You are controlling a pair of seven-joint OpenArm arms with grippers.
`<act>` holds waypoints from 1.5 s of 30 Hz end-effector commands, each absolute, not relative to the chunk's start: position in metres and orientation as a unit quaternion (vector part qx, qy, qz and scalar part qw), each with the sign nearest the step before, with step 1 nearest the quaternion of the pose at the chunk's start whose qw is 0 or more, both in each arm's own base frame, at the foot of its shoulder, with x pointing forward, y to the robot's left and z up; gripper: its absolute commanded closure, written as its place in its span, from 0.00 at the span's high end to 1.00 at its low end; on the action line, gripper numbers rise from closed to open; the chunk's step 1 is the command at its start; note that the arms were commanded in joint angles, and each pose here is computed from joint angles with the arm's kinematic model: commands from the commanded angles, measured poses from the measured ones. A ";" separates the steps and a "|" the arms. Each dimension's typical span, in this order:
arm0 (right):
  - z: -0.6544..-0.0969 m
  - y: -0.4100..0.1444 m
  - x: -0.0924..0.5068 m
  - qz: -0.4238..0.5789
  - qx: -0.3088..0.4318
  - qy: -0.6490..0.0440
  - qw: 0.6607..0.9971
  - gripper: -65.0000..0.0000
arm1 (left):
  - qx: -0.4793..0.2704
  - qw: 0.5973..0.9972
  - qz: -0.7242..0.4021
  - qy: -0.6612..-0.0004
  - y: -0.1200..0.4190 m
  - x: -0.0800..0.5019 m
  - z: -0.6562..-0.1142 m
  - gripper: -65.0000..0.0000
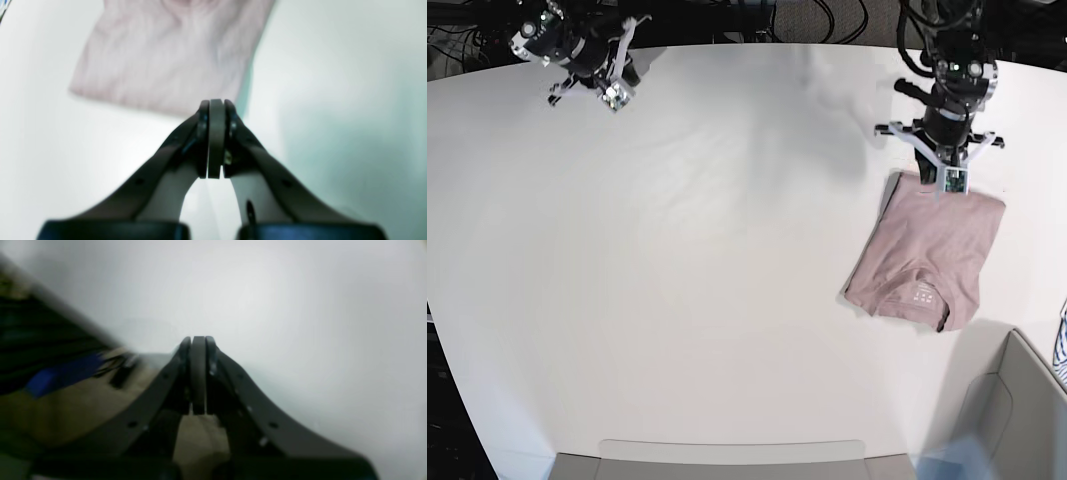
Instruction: Fold the T-shirt properly
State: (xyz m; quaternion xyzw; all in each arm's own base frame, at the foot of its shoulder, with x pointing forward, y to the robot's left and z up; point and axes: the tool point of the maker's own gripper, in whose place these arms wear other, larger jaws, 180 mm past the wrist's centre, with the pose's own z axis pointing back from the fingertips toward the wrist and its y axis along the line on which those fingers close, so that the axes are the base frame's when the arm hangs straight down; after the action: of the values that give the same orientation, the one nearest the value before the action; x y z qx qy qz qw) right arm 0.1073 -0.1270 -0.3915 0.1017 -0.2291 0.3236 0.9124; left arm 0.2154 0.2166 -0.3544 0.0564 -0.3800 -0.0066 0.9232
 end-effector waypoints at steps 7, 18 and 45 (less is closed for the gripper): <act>-0.395 -0.132 0.035 0.335 0.137 -0.165 0.918 0.00 | 0.083 0.957 0.030 -0.276 0.238 0.121 -0.388 0.00; -0.403 -0.156 -0.066 0.368 0.163 -0.019 0.915 0.00 | 0.077 0.994 0.050 -0.062 0.242 -0.042 -0.448 0.00; -0.619 -0.237 -0.085 0.480 0.024 0.142 0.865 0.00 | 0.044 0.977 0.203 -0.040 0.219 -0.077 -0.634 0.00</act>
State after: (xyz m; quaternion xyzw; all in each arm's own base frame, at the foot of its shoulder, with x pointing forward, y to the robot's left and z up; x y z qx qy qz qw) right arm -0.0803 -0.2318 -0.6211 0.0229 0.1371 0.4815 0.8654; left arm -0.0715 0.2160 -0.6351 0.0387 -0.0444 0.2034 0.9773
